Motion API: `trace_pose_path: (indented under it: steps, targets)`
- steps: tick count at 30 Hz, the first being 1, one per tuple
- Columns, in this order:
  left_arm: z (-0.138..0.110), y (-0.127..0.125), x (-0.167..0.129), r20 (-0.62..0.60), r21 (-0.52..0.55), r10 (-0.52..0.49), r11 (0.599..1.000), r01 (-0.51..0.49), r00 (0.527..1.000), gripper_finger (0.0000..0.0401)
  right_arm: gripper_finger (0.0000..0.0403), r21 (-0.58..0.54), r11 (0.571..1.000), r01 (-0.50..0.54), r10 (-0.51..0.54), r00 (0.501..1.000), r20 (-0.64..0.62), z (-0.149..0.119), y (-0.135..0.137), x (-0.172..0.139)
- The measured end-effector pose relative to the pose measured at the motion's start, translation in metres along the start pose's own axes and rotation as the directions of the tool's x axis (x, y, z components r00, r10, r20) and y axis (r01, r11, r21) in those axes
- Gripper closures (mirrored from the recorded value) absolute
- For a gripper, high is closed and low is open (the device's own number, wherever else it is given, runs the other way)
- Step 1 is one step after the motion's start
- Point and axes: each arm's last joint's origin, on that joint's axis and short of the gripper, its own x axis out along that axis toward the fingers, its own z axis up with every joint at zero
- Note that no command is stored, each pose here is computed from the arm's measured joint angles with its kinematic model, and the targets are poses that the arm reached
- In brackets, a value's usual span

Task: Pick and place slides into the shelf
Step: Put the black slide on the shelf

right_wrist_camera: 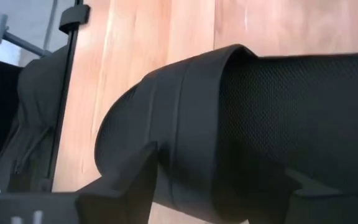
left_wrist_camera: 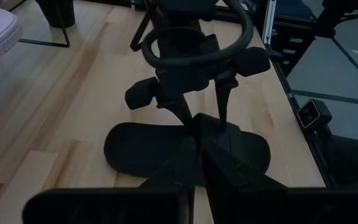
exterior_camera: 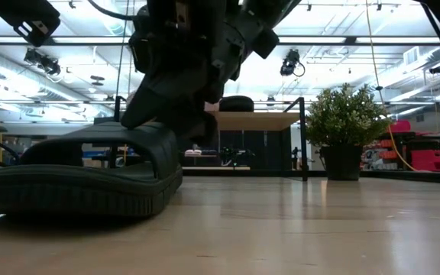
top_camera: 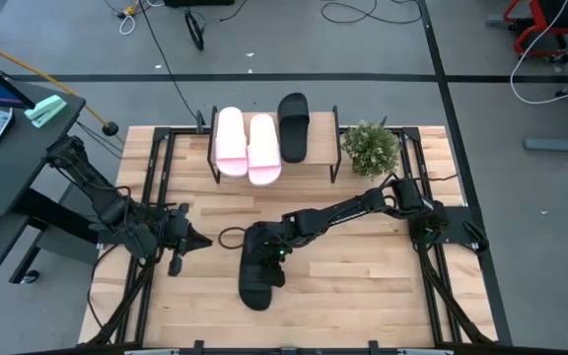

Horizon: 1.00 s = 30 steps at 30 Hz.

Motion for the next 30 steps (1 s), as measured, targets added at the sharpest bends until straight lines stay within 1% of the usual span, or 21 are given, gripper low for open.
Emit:
trace_pose_path:
  steps: [2,4,6,10,11,14,18,22,26,30]
  targets:
    - [0.0,0.0,0.0,0.0,0.0,0.0,1.0,0.0,1.0,0.0373,0.0217,-0.011,1.0,-0.009,0.01,1.0,0.019,0.0,0.0,0.001]
    - [0.0,0.0,0.0,0.0,0.0,0.0,1.0,0.0,1.0,0.0376,0.0245,-0.041,0.999,-0.017,0.019,0.999,0.049,0.001,0.0,0.002]
    - [0.0,0.0,0.0,0.0,0.0,0.0,1.0,0.0,1.0,0.0378,0.0282,-0.083,0.996,-0.021,0.026,0.998,0.064,0.001,0.002,0.003]
    - [0.0,0.0,0.0,0.0,0.0,0.0,1.0,0.0,1.0,0.0375,0.0377,-0.154,0.988,-0.024,0.036,0.997,0.072,0.002,0.003,0.003]
    - [0.0,0.0,0.0,0.0,0.0,0.001,1.0,-0.001,1.0,0.0373,0.0386,-0.164,0.986,-0.024,0.036,0.997,0.073,0.002,0.003,0.003]
    - [0.0,0.0,0.0,-0.002,0.002,0.001,1.0,-0.001,1.0,0.0368,0.0384,-0.174,0.984,-0.026,0.039,0.997,0.072,0.002,0.005,0.003]
    - [-0.001,0.001,0.0,-0.007,0.006,0.005,1.0,-0.005,1.0,0.0367,0.0392,-0.179,0.983,-0.03,0.042,0.997,0.065,0.002,0.008,-0.001]
    - [-0.001,0.001,0.0,-0.011,0.009,0.007,1.0,-0.007,1.0,0.0373,0.0392,-0.191,0.981,-0.026,0.042,0.996,0.075,0.006,0.016,-0.016]
    - [-0.001,0.001,0.0,-0.012,0.011,0.008,1.0,-0.008,1.0,0.038,0.0392,-0.206,0.978,0.031,-0.011,0.995,0.1,0.011,0.023,-0.034]
    - [-0.002,0.001,0.0,-0.014,0.011,0.01,1.0,-0.01,1.0,0.0379,0.0393,-0.226,0.967,0.118,-0.088,0.986,0.14,0.014,0.036,-0.061]
